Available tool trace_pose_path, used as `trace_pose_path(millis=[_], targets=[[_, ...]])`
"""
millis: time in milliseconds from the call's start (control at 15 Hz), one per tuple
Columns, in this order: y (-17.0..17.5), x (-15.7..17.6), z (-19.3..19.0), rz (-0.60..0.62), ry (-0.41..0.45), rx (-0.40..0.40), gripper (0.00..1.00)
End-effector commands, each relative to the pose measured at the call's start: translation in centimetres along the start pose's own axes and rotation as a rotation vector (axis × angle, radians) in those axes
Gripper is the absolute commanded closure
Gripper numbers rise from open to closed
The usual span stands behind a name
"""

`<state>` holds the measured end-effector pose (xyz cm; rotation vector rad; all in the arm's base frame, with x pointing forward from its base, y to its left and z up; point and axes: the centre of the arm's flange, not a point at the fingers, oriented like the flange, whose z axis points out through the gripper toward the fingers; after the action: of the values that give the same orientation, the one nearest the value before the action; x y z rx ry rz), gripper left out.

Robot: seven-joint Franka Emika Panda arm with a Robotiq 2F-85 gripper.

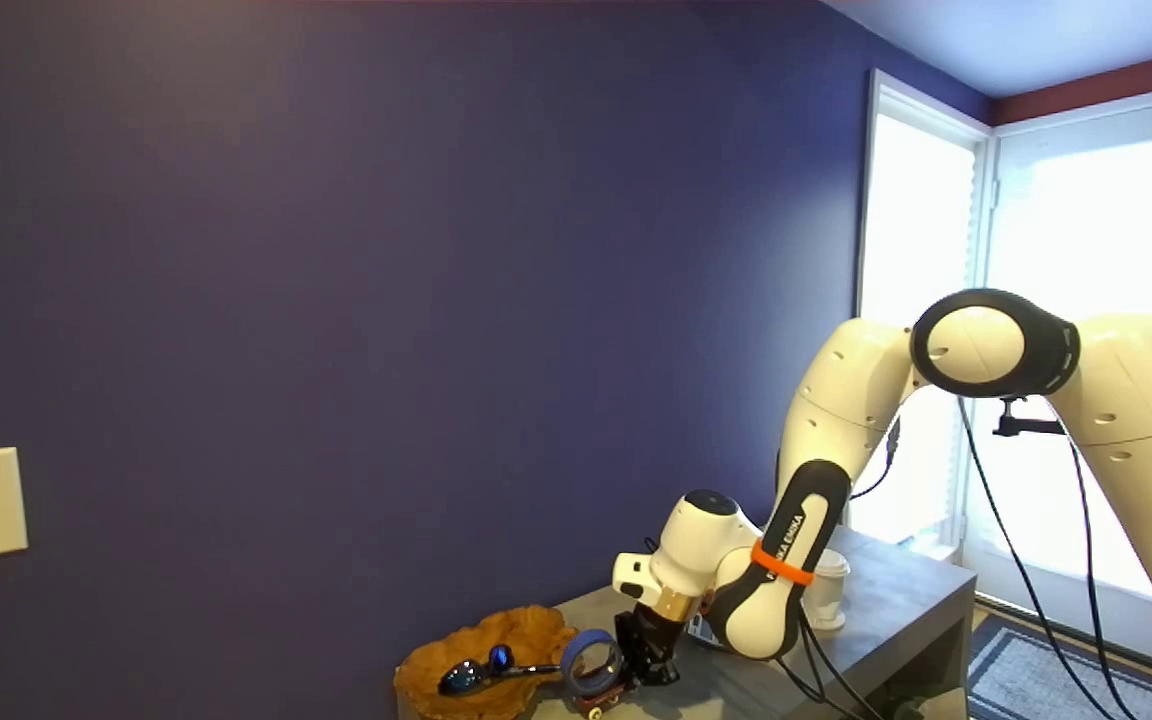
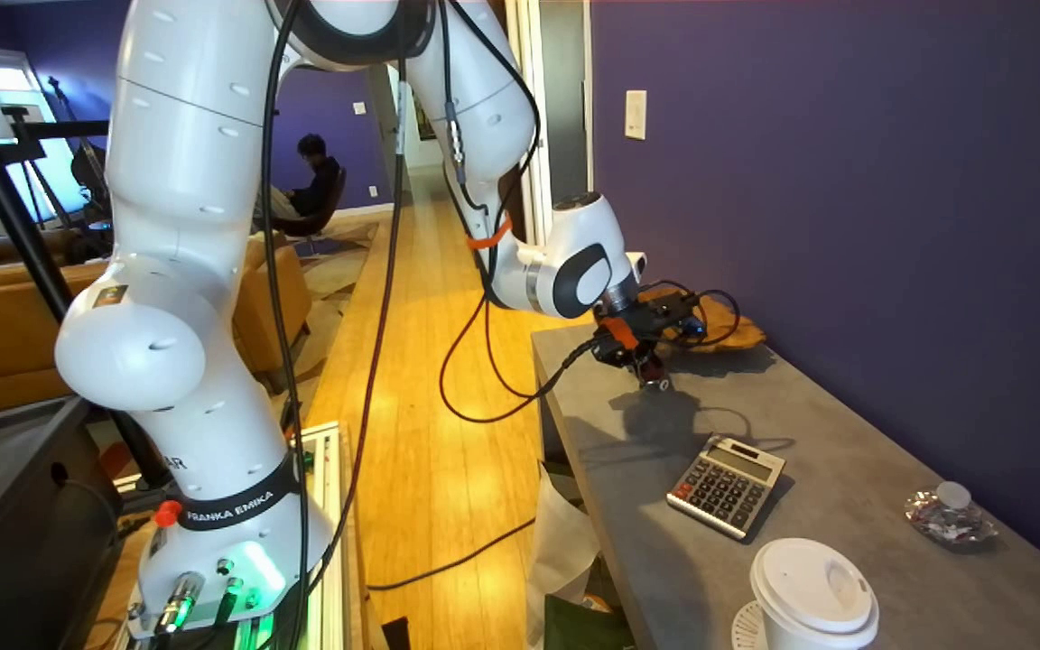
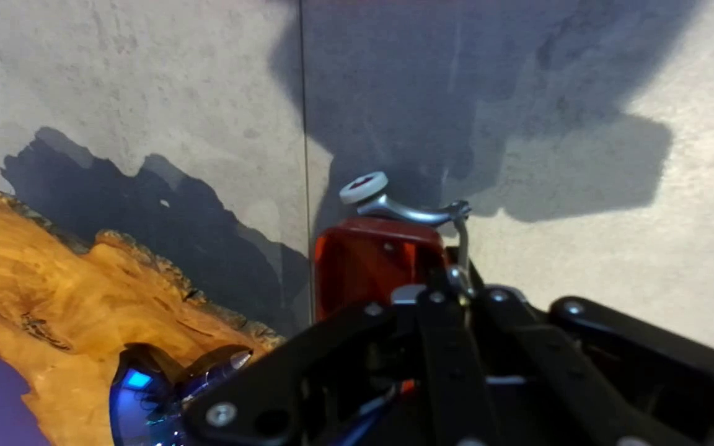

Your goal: Move the toy car to the right

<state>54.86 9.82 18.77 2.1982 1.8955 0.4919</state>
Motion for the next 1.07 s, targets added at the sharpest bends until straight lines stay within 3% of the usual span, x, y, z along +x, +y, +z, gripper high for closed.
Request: trace_pose_path(millis=[0,733,1000], targets=[[-0.5,-0.1,0.4,-0.018,-0.014,0.007,0.99],[-0.6,-1.7,0.0,-0.003,0.062,0.014,0.99],[-0.4,-2.4,-0.6,-0.002,0.111,-0.025,0.99]])
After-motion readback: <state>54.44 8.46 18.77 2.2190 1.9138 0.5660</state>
